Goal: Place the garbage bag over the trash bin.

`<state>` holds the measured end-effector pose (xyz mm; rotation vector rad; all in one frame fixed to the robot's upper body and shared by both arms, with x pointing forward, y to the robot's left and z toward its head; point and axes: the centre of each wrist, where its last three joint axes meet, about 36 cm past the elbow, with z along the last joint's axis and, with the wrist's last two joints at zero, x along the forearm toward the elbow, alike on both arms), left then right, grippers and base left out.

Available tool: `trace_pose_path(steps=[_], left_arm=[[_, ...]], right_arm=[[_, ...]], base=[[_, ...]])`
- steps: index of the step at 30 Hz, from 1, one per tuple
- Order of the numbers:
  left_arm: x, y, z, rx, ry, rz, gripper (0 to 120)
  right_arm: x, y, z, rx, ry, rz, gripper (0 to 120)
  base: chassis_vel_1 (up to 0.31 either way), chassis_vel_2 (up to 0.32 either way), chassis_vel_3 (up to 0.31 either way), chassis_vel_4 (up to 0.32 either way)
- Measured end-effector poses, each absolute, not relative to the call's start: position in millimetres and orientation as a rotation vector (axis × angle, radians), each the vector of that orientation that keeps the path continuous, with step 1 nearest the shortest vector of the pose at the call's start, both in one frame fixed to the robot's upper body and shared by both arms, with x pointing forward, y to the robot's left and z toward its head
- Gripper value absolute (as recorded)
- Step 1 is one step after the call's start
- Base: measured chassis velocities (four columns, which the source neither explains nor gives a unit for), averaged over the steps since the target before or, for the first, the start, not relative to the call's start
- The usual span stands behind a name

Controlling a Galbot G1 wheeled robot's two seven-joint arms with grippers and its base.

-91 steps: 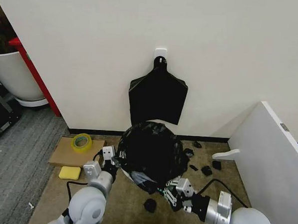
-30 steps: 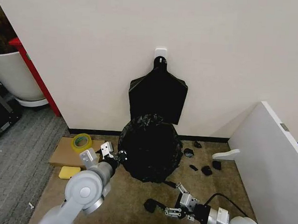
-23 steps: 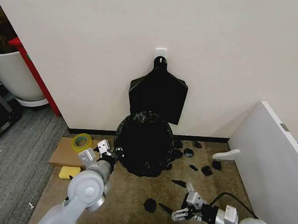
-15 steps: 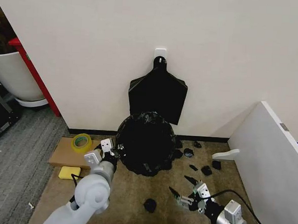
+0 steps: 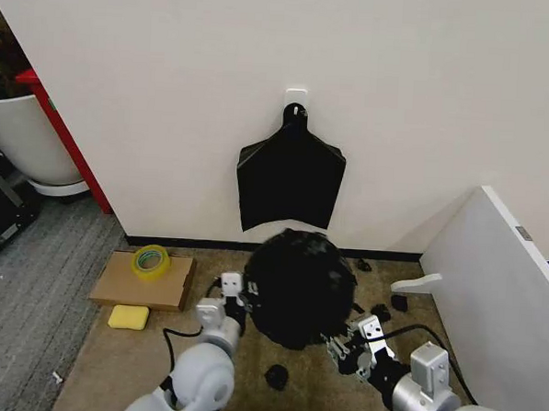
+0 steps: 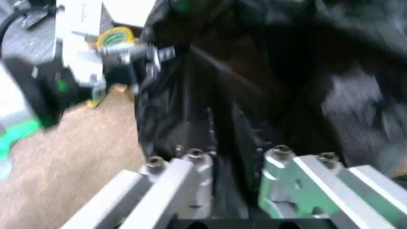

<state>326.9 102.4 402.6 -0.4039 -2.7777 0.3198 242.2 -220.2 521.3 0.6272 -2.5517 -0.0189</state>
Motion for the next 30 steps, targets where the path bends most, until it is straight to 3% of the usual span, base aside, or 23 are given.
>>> trace_pose_path(steps=[1,9,20,30], left_arm=[[328,93,403,-0.453,-2.771,0.311,0],[325,56,407,-0.618,-2.724,0.269,0],[314,58,401,-0.614,-2.71,0.218,0],[310,65,407,-0.615,-2.725,0.192,0]], right_arm=[[242,-220,518,0.576,-2.56,-0.031,0],[264,-209,492,0.418,-2.582,0.001,0],[298,-210,452,0.278,-2.508,0.132,0],[330,-186,421,0.272,-2.45,0.292,0]], base=[[0.0,0.0,0.0,0.0],[0.0,0.0,0.0,0.0],[0.0,0.0,0.0,0.0],[0.0,0.0,0.0,0.0]])
